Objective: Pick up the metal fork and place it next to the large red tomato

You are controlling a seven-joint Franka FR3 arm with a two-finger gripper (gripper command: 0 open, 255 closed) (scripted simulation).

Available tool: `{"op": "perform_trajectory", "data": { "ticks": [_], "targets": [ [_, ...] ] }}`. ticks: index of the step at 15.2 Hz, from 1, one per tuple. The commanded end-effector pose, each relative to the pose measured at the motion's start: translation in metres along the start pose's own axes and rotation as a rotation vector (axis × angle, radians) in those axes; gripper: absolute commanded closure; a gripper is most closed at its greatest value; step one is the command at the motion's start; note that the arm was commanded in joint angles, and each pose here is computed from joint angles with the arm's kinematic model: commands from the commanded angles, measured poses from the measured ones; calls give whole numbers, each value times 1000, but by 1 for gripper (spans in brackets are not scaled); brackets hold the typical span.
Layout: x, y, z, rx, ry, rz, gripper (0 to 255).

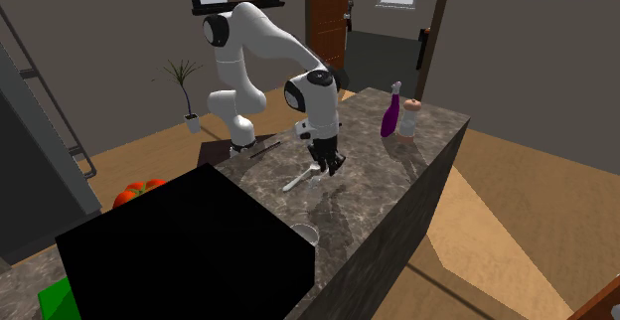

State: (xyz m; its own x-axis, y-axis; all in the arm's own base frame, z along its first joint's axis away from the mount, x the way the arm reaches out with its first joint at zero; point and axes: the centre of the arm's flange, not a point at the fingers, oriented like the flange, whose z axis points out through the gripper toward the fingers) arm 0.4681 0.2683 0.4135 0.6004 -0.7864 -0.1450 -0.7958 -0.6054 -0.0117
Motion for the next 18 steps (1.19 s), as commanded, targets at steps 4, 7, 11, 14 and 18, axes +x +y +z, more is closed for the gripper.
{"op": "perform_trajectory", "data": {
  "ticks": [4, 7, 11, 14, 18],
  "targets": [
    [-3, 1, -27, 0, 0, 0, 255],
    [-5, 1, -43, 0, 0, 0, 255],
    [-8, 0, -64, 0, 0, 0, 255],
    [-10, 0, -80, 0, 0, 0, 255],
    [-13, 0, -100, 0, 0, 0, 255]
  ]
}}
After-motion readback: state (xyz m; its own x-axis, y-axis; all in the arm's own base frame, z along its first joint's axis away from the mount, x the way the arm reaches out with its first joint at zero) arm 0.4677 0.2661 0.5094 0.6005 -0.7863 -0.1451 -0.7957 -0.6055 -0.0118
